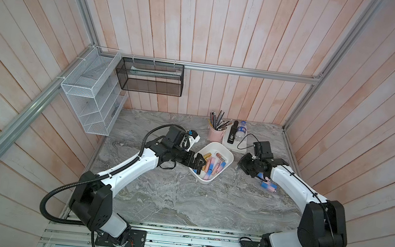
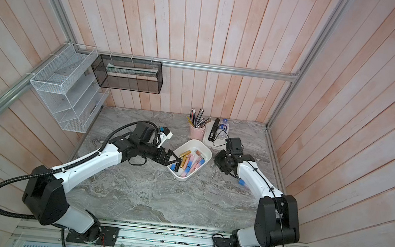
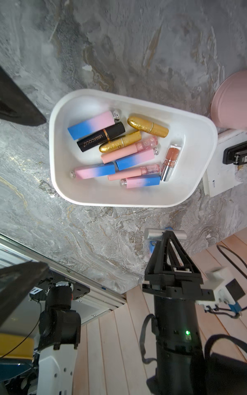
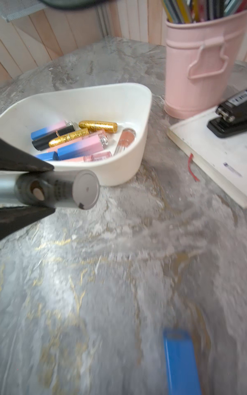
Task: Put the lipstick into the storage box
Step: Place the lipstick in the storage box, then pick up the lipstick at the center of the board.
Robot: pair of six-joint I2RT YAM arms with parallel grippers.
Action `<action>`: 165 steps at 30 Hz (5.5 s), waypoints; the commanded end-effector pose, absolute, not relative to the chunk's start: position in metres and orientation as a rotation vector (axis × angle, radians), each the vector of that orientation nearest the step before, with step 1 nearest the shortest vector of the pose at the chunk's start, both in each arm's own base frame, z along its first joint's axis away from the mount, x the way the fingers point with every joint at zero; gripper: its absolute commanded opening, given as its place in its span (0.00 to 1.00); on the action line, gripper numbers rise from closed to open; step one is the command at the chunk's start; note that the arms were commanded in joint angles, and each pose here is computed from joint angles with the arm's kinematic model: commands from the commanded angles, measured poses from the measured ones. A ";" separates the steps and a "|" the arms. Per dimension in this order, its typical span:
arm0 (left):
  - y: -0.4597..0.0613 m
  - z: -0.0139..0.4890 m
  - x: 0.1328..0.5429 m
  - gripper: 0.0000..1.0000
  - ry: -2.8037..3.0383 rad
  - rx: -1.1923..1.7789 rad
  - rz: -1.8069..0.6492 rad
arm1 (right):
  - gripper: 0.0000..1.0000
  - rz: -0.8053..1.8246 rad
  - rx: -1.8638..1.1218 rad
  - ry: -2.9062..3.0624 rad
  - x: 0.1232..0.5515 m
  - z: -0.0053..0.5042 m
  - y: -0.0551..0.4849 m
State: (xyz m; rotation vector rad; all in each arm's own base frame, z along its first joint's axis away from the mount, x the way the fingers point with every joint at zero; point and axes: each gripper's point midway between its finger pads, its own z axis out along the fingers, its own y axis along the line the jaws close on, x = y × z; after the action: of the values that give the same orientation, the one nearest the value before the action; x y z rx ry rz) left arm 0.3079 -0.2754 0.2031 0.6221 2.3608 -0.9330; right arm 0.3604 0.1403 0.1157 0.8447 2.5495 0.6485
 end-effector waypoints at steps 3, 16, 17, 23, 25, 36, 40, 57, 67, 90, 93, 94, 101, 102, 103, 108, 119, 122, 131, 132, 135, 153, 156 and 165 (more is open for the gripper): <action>-0.258 0.223 0.310 1.00 2.283 0.579 -0.910 | 0.26 0.703 0.729 2.551 0.388 0.118 0.197; -0.240 0.226 0.303 1.00 2.269 0.538 -0.885 | 0.30 0.723 0.566 2.698 0.416 0.065 0.264; -0.240 0.226 0.303 1.00 2.268 0.537 -0.887 | 0.32 0.720 0.551 2.701 0.417 0.065 0.265; -0.244 0.228 0.308 1.00 2.250 0.543 -0.904 | 0.47 0.737 0.401 2.591 0.425 0.112 0.257; -0.247 0.229 0.310 1.00 2.239 0.549 -0.920 | 0.49 0.688 0.338 2.548 0.425 0.137 0.242; -0.268 0.230 0.318 1.00 2.192 0.565 -1.064 | 0.51 0.034 0.425 2.510 0.375 0.163 0.025; -0.276 0.232 0.319 1.00 2.180 0.578 -1.102 | 0.51 -0.063 0.438 2.548 0.357 0.143 -0.008; -0.294 0.232 0.304 1.00 2.191 0.612 -1.112 | 0.53 -0.175 0.298 2.705 0.334 0.073 -0.017; -0.296 0.232 0.302 1.00 2.198 0.606 -1.110 | 0.59 -0.273 0.321 2.746 0.345 0.056 -0.027; -0.285 0.228 0.300 1.00 2.213 0.637 -1.017 | 0.61 -0.308 0.349 2.769 0.372 0.046 -0.030; -0.284 0.229 0.300 1.00 2.207 0.644 -1.008 | 0.60 -0.277 0.359 2.756 0.366 0.054 -0.026; -0.284 0.228 0.300 1.00 2.207 0.648 -1.005 | 0.61 -0.269 0.355 2.749 0.364 0.057 -0.024; -0.285 0.227 0.302 1.00 2.202 0.673 -1.004 | 0.61 -0.269 0.354 2.768 0.344 0.058 -0.020; -0.286 0.228 0.303 1.00 2.197 0.679 -1.006 | 0.60 -0.271 0.352 2.768 0.342 0.056 -0.021; -0.287 0.228 0.303 1.00 2.196 0.686 -1.010 | 0.60 -0.272 0.353 2.775 0.341 0.053 -0.021; -0.289 0.228 0.305 1.00 2.193 0.709 -1.015 | 0.61 -0.336 0.389 2.827 0.330 0.042 -0.026; -0.286 0.221 0.308 1.00 2.199 0.709 -1.028 | 0.61 -0.438 0.349 2.840 0.340 0.032 -0.035; -0.283 0.220 0.309 1.00 2.205 0.697 -1.025 | 0.61 -0.463 0.335 2.848 0.348 0.027 -0.036; -0.271 0.220 0.316 1.00 2.210 0.654 -1.002 | 0.61 -0.505 0.317 2.820 0.363 0.035 -0.042; -0.271 0.218 0.317 1.00 2.214 0.652 -1.001 | 0.61 -0.520 0.310 2.817 0.364 0.035 -0.044; -0.272 0.219 0.320 1.00 2.212 0.649 -1.002 | 0.61 -0.535 0.305 2.822 0.369 0.035 -0.050; -0.281 0.224 0.338 1.00 2.210 0.641 -1.012 | 0.30 -0.317 0.308 2.862 0.392 0.006 -0.042; -0.282 0.226 0.339 1.00 2.212 0.633 -1.014 | 0.21 -0.267 0.323 2.870 0.391 0.005 -0.036; -0.279 0.227 0.336 1.00 2.226 0.603 -1.013 | 0.19 -0.088 0.366 2.782 0.401 0.054 -0.004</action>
State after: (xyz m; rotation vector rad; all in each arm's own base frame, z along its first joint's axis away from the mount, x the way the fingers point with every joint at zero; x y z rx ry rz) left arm 0.3332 -0.2798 0.2176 0.6164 2.2419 -1.0099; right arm 0.3986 -0.0238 0.0286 0.3535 2.8089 -0.1879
